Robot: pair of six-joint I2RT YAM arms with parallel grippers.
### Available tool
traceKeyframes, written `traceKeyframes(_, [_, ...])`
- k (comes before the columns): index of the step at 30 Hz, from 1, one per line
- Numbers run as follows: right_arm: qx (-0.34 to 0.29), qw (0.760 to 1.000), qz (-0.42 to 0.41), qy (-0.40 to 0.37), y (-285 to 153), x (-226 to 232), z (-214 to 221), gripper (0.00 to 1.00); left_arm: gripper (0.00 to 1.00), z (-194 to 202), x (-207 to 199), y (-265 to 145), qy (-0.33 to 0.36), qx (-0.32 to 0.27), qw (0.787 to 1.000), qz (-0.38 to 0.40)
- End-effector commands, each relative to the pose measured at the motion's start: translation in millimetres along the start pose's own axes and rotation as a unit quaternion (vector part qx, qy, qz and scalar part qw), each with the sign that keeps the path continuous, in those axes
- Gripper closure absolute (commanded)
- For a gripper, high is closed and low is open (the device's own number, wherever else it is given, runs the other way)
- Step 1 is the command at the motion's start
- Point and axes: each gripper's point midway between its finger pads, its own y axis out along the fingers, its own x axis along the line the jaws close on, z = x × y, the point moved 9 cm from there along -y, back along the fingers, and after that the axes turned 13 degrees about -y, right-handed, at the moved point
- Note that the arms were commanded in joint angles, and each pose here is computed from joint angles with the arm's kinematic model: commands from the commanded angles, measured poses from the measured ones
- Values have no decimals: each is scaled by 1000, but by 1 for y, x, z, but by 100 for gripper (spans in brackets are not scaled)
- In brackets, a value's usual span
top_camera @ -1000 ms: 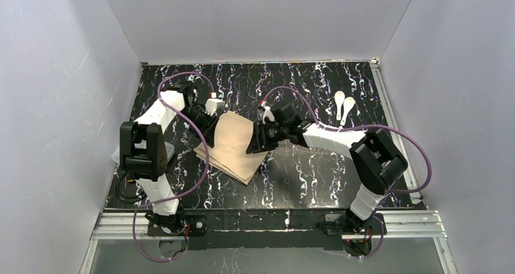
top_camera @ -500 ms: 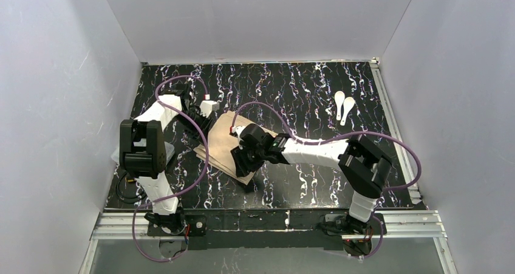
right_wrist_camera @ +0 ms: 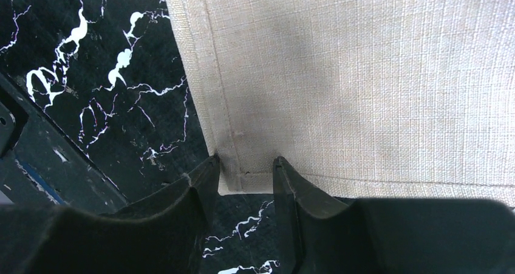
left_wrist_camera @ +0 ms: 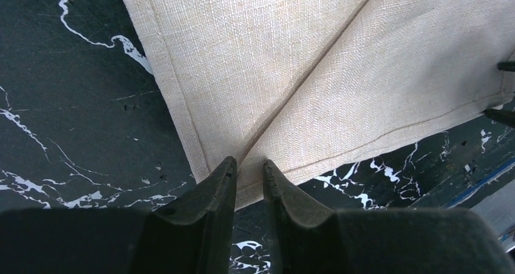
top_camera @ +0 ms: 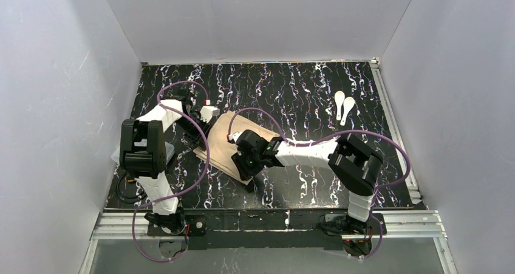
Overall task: Fold the napkin into a case and place the utensils inside
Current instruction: Smooth out the upper triangle-folded napkin at the center of the board.
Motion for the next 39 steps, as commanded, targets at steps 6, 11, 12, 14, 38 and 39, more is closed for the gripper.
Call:
traceKeyframes(6, [-8, 999, 5, -37, -15, 6, -7, 75, 78, 2, 2, 0, 14, -17, 1000, -12])
traceKeyframes(11, [-1, 999, 4, -43, -19, 6, -3, 87, 78, 2, 2, 2, 17, -20, 1000, -12])
traceKeyframes(12, [1, 999, 2, -43, -19, 6, -1, 88, 78, 3, 2, 2, 17, -19, 1000, -13])
traceKeyframes(14, [1, 999, -7, -41, -20, 8, 1, 88, 77, 4, 2, 2, 18, -18, 1000, -14])
traceKeyframes(38, [-94, 980, -172, 45, -67, -43, -61, 22, 68, -17, -13, -49, 31, -70, 996, -38])
traceKeyframes(39, [-99, 976, -181, 65, -66, -52, -61, 24, 67, -19, -13, -51, 32, -73, 996, -42])
